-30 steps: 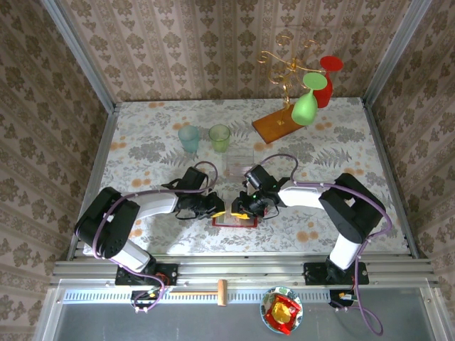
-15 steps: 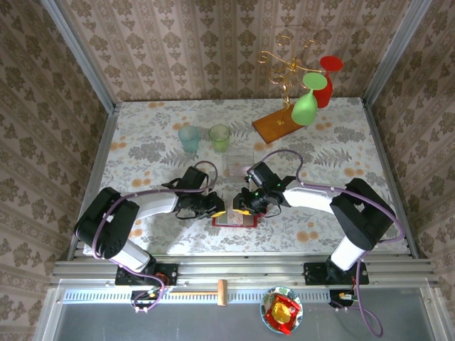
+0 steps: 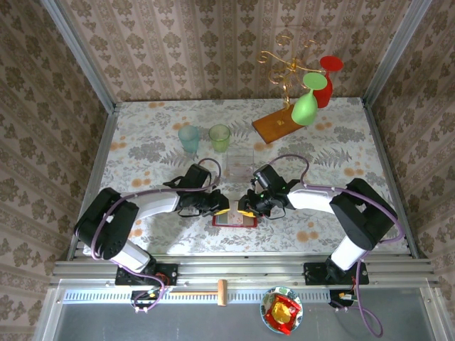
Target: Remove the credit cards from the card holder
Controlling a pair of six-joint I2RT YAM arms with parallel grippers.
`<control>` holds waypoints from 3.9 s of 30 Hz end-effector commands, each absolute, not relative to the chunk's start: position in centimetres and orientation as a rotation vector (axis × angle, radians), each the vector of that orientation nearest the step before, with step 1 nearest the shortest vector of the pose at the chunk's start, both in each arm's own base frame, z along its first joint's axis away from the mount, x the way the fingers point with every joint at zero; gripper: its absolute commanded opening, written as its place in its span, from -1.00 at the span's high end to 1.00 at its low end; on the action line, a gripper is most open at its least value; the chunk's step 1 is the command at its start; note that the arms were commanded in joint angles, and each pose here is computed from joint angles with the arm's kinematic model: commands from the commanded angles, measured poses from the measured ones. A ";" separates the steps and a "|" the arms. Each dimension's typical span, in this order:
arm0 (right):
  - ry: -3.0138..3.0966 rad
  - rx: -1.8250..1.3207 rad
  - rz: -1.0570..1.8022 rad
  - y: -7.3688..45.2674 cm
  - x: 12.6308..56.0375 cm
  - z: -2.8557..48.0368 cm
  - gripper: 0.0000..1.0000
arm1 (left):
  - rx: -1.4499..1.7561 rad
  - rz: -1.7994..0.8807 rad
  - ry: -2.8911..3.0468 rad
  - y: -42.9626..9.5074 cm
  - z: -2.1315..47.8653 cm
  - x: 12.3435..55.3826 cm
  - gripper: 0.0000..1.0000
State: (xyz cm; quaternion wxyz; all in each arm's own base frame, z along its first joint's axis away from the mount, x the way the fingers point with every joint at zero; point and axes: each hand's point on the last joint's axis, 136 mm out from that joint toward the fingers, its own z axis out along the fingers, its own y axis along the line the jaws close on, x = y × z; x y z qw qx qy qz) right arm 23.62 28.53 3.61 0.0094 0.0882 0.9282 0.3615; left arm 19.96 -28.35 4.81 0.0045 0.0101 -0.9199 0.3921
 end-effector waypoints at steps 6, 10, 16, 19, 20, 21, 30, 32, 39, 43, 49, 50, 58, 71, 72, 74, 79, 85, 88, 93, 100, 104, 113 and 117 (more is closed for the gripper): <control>2.930 0.306 1.162 28.5 23.2 2.4 0.46 | 0.036 1.194 -2.859 -28.5 3.6 19.7 0.67; 2.922 0.303 1.165 28.4 23.2 2.5 0.46 | 0.041 1.157 -2.850 -28.2 2.9 19.3 0.67; 2.872 0.300 1.181 28.1 23.7 3.5 0.46 | 0.053 1.119 -2.847 -27.9 2.4 19.0 0.67; 2.867 0.304 1.164 27.7 23.7 3.5 0.46 | 0.053 1.112 -2.847 -27.8 2.3 19.0 0.68; 2.869 0.308 1.164 27.6 23.6 3.4 0.46 | 0.054 1.110 -2.846 -27.8 2.3 19.0 0.68; 2.867 0.307 1.164 27.6 23.6 3.4 0.46 | 0.054 1.109 -2.847 -27.8 2.3 19.0 0.68; 2.887 0.305 1.211 28.2 23.4 2.6 0.47 | 0.051 1.102 -2.845 -27.8 2.2 18.8 0.68; 2.888 0.300 1.215 28.3 23.5 2.7 0.48 | 0.054 1.100 -2.845 -27.7 2.1 18.8 0.68; 2.922 0.293 1.168 27.9 23.2 2.1 0.48 | 0.059 1.098 -2.843 -27.7 2.1 18.8 0.69; 2.927 0.277 1.101 27.2 23.2 2.2 0.45 | 0.062 1.096 -2.842 -27.6 2.0 18.8 0.69; 2.921 0.237 1.056 26.8 23.4 2.8 0.45 | 0.063 1.090 -2.841 -27.6 1.9 18.7 0.69; 2.926 0.236 1.057 26.9 23.3 2.7 0.45 | 0.060 1.092 -2.841 -27.6 2.0 18.7 0.70; 2.915 0.229 1.156 28.0 23.2 2.4 0.48 | 0.062 1.092 -2.841 -27.6 2.0 18.7 0.69; 2.918 0.198 1.215 29.0 23.1 2.5 0.50 | 0.062 1.086 -2.840 -27.6 1.8 18.6 0.70; 2.920 0.194 1.218 29.1 23.0 2.6 0.50 | 0.064 1.086 -2.840 -27.5 1.8 18.6 0.70; 2.923 0.194 1.210 29.1 23.0 2.5 0.50 | 0.065 1.084 -2.838 -27.5 1.8 18.6 0.70; 2.915 0.194 1.215 29.2 23.1 2.6 0.52 | 0.061 1.086 -2.838 -27.5 1.8 18.6 0.70; 2.881 0.185 1.233 29.3 23.5 3.5 0.62 | 0.056 1.091 -2.837 -27.6 1.9 18.6 0.70; 2.883 0.192 1.223 29.2 23.4 3.5 0.68 | 0.052 1.095 -2.838 -27.7 2.1 18.7 0.69; 2.898 0.192 1.174 28.6 23.2 3.3 0.77 | 0.042 1.111 -2.846 -27.8 2.9 18.9 0.63; 2.896 0.186 1.100 26.9 23.0 3.6 0.78 | 0.036 1.102 -2.863 -27.6 3.5 19.3 0.61; 2.897 0.171 1.069 26.1 22.8 4.1 0.79 | 0.044 1.102 -2.865 -27.6 3.6 19.3 0.61; 2.850 0.043 0.995 25.1 23.0 7.3 0.87 | 0.057 1.146 -2.903 -27.9 5.5 20.2 0.55; 2.811 -0.095 0.949 24.9 23.5 8.9 0.92 | 0.063 1.178 -2.924 -27.9 6.8 20.9 0.50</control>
